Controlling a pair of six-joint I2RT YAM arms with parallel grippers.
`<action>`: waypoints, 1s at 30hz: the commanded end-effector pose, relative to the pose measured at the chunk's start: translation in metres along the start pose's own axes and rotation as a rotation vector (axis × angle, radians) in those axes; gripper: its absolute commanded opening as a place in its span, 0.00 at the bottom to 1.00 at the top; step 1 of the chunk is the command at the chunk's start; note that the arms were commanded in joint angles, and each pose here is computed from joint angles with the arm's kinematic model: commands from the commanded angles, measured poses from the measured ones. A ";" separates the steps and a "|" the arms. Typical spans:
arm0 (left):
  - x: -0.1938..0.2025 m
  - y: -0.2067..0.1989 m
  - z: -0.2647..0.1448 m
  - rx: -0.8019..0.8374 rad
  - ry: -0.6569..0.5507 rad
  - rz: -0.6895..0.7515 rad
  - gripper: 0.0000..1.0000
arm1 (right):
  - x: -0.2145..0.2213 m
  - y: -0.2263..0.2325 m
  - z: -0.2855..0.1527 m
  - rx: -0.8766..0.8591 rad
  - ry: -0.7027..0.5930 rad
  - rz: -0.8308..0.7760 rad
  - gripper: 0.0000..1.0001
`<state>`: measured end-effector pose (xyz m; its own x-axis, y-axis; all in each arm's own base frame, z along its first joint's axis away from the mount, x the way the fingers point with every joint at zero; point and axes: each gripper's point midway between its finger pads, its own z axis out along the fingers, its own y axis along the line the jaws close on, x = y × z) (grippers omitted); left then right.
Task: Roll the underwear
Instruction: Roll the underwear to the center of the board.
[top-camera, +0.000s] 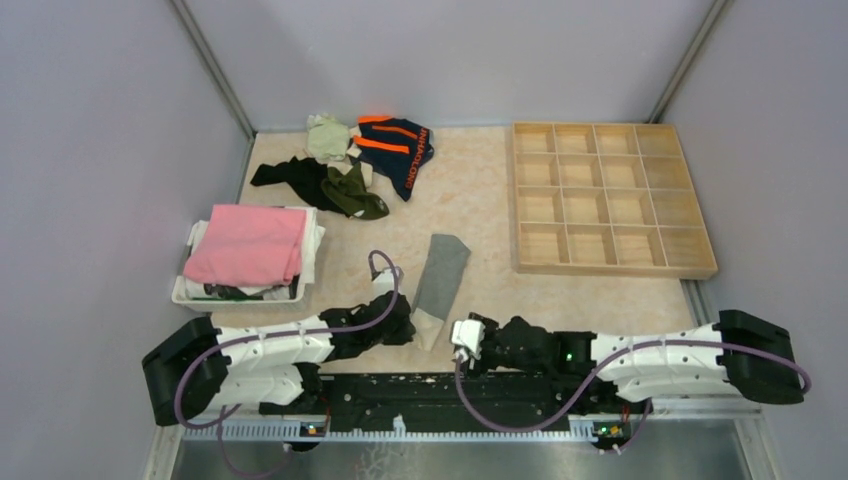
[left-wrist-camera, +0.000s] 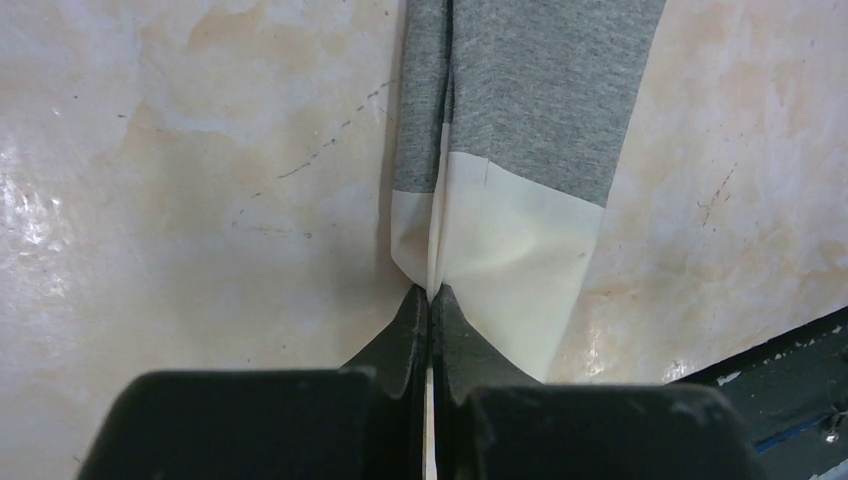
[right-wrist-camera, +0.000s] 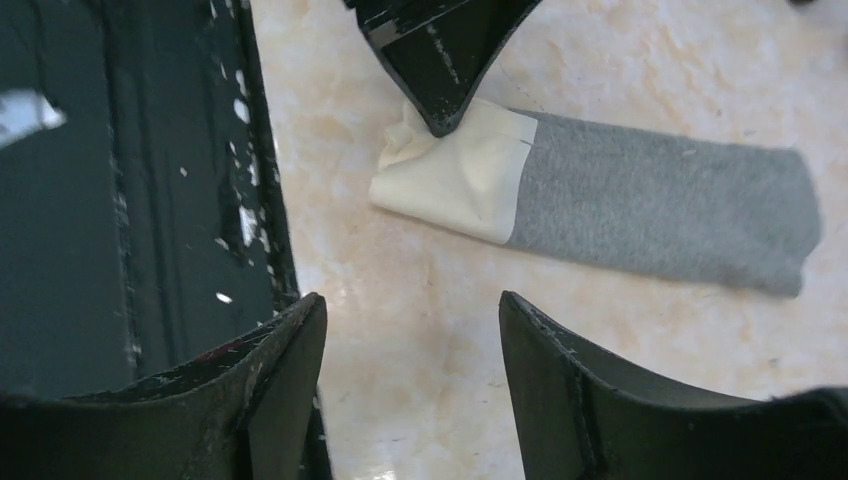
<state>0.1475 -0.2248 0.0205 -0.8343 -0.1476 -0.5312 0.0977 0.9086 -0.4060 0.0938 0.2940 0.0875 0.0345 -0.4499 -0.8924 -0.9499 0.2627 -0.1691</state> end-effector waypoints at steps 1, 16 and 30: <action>0.023 0.029 -0.001 -0.060 0.095 0.130 0.00 | -0.013 -0.015 0.006 0.070 -0.020 -0.420 0.64; 0.035 0.036 0.005 -0.057 0.138 0.167 0.00 | 0.001 0.007 0.048 -0.059 -0.051 -0.885 0.66; 0.037 0.038 0.006 -0.056 0.151 0.164 0.00 | 0.027 0.022 0.064 -0.154 -0.032 -1.010 0.61</action>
<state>0.1474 -0.2343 0.0200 -0.8302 -0.0443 -0.5558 0.2241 0.8863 -0.4054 0.1023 0.3336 0.0386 0.8159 -0.4245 -0.3926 -0.5352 -0.2976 -0.7905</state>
